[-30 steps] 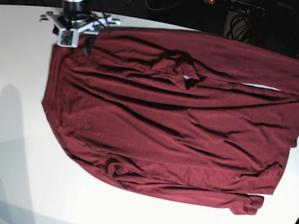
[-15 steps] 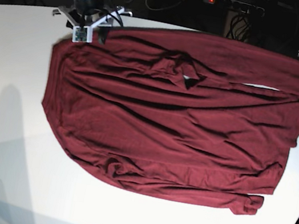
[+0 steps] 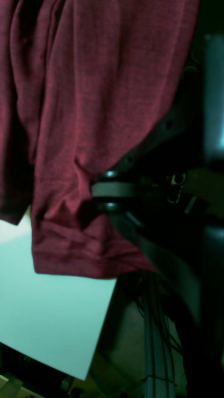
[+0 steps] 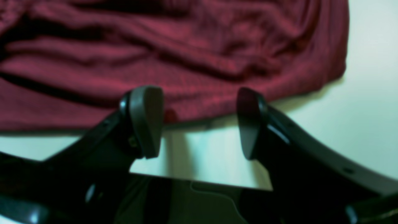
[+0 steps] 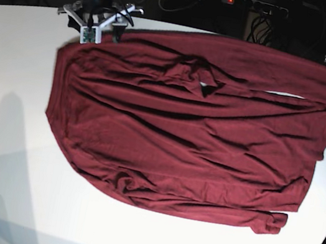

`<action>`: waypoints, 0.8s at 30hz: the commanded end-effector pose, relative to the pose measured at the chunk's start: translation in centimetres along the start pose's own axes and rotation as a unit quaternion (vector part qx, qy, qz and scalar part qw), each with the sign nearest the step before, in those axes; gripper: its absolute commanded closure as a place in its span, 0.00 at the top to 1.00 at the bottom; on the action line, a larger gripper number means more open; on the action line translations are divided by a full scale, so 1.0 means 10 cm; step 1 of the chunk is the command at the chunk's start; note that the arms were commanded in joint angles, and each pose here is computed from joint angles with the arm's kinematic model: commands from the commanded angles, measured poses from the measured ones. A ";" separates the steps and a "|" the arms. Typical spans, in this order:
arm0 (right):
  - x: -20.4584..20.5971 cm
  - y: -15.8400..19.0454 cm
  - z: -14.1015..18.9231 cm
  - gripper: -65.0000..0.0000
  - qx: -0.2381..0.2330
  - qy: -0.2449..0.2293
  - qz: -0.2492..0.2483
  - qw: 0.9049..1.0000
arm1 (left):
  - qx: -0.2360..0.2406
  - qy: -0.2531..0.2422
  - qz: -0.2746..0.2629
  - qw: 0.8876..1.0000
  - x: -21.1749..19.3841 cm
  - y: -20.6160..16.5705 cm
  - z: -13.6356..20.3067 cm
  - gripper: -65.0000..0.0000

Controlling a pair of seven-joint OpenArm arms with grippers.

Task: Layout the t-shirt on the table in an organized manner, then fold the t-shirt properly
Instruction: 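Lift the collar edge with both grippers and pull it taut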

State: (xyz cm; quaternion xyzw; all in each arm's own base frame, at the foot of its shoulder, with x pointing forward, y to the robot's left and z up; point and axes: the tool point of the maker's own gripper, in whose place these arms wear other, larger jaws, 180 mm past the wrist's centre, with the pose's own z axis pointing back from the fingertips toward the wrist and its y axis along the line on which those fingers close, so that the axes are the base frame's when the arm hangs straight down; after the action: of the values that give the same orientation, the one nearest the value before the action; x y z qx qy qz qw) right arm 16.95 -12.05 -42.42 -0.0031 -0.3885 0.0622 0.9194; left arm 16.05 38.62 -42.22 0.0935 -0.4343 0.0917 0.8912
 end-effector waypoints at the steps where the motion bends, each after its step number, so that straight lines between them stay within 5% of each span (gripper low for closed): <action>1: 0.05 0.00 0.01 0.58 0.000 -0.012 -0.002 1.000 | 0.002 -0.021 -0.008 1.000 0.15 0.05 0.01 0.00; 16: 0.00 -0.06 0.00 0.23 0.000 -0.006 0.013 1.000 | 0.003 -0.021 -0.008 1.000 0.14 0.06 0.02 0.00; 24: -0.02 0.24 0.04 0.02 0.095 -0.004 0.055 0.994 | -0.007 -0.044 -0.013 0.999 0.32 -0.02 0.03 0.00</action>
State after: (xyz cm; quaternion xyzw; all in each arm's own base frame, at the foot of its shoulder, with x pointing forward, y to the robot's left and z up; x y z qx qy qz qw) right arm 16.04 -9.76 -42.94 0.0615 -0.3755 0.1476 0.9129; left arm 17.08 38.07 -40.91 0.0905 -0.4516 0.0803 0.8840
